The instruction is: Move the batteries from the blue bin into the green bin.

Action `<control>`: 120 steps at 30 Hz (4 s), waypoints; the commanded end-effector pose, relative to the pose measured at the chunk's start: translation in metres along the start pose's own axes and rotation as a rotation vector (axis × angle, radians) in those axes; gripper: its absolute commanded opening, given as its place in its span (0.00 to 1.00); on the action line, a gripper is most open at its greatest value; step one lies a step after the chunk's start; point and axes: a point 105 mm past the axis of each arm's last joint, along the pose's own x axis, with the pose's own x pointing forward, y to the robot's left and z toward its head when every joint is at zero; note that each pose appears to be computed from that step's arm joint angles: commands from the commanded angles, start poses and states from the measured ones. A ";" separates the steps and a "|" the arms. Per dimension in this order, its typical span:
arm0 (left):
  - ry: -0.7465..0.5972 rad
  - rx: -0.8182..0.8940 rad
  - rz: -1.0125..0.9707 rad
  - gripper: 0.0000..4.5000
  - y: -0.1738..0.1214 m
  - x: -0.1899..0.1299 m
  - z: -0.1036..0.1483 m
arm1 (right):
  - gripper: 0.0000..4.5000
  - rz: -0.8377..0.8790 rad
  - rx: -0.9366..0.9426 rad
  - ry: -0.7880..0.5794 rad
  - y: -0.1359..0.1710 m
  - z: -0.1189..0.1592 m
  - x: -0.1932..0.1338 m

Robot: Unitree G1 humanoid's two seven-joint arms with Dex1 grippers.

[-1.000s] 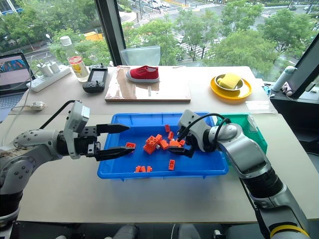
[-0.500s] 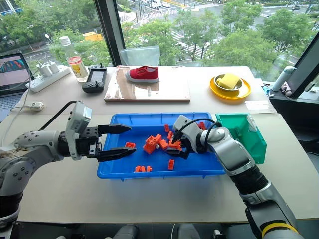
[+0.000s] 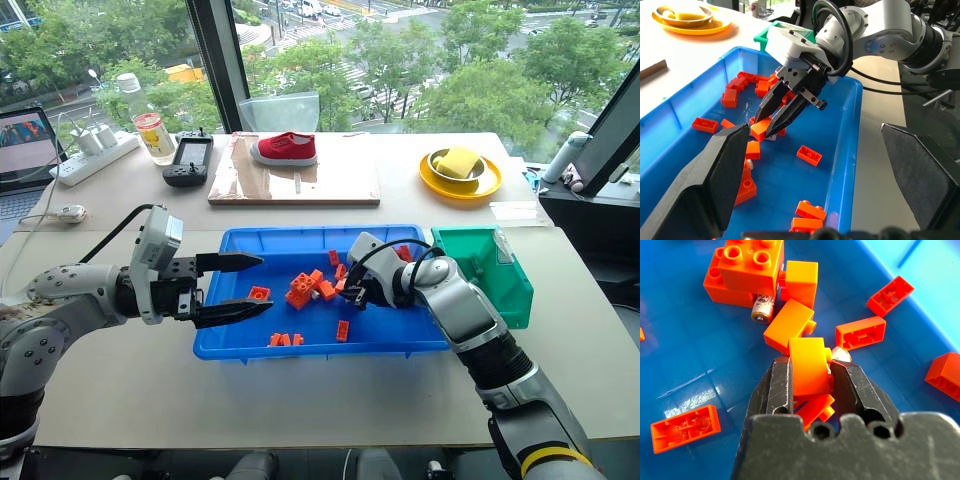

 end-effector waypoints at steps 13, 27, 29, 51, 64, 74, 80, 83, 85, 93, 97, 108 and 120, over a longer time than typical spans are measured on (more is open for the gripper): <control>-0.009 0.023 0.011 1.00 -0.004 -0.009 0.002 | 0.30 -0.235 0.048 0.020 -0.024 -0.010 -0.113; -0.010 0.017 0.010 1.00 -0.003 -0.009 0.000 | 0.99 -0.144 -0.079 -0.063 -0.015 0.023 -0.094; -0.013 0.012 0.010 1.00 -0.004 -0.008 -0.001 | 0.99 -0.040 -0.155 -0.092 -0.007 0.040 -0.076; -0.016 -0.007 0.029 1.00 -0.013 -0.010 -0.001 | 0.99 0.352 -0.462 0.145 -0.027 0.024 0.018; -0.016 -0.005 0.042 1.00 -0.013 -0.011 0.001 | 0.99 0.411 -0.463 0.193 -0.021 0.007 0.028; -0.019 -0.005 0.038 1.00 -0.014 -0.009 0.003 | 0.68 0.427 -0.458 0.200 -0.018 0.005 0.029; -0.017 -0.006 0.039 1.00 -0.014 -0.009 0.003 | 0.56 0.421 -0.460 0.200 -0.018 0.005 0.030; -0.015 -0.008 0.038 1.00 -0.015 -0.009 0.003 | 0.56 0.396 -0.475 0.176 -0.022 0.014 0.026; -0.012 -0.009 0.038 1.00 -0.015 -0.009 0.003 | 0.56 0.378 -0.485 0.148 -0.025 0.025 0.018; -0.010 -0.022 0.039 1.00 -0.017 -0.010 0.001 | 0.56 0.219 -0.485 -0.024 -0.031 0.074 -0.052; -0.008 -0.026 0.042 1.00 -0.017 -0.010 0.001 | 0.56 -0.036 -0.358 -0.081 -0.065 0.085 -0.108; -0.012 -0.033 0.016 1.00 -0.016 -0.005 0.000 | 0.56 -0.486 -0.023 0.204 -0.120 -0.024 -0.195; -0.006 -0.019 0.028 1.00 -0.012 -0.006 -0.001 | 0.99 -0.483 0.021 0.191 -0.107 -0.035 -0.187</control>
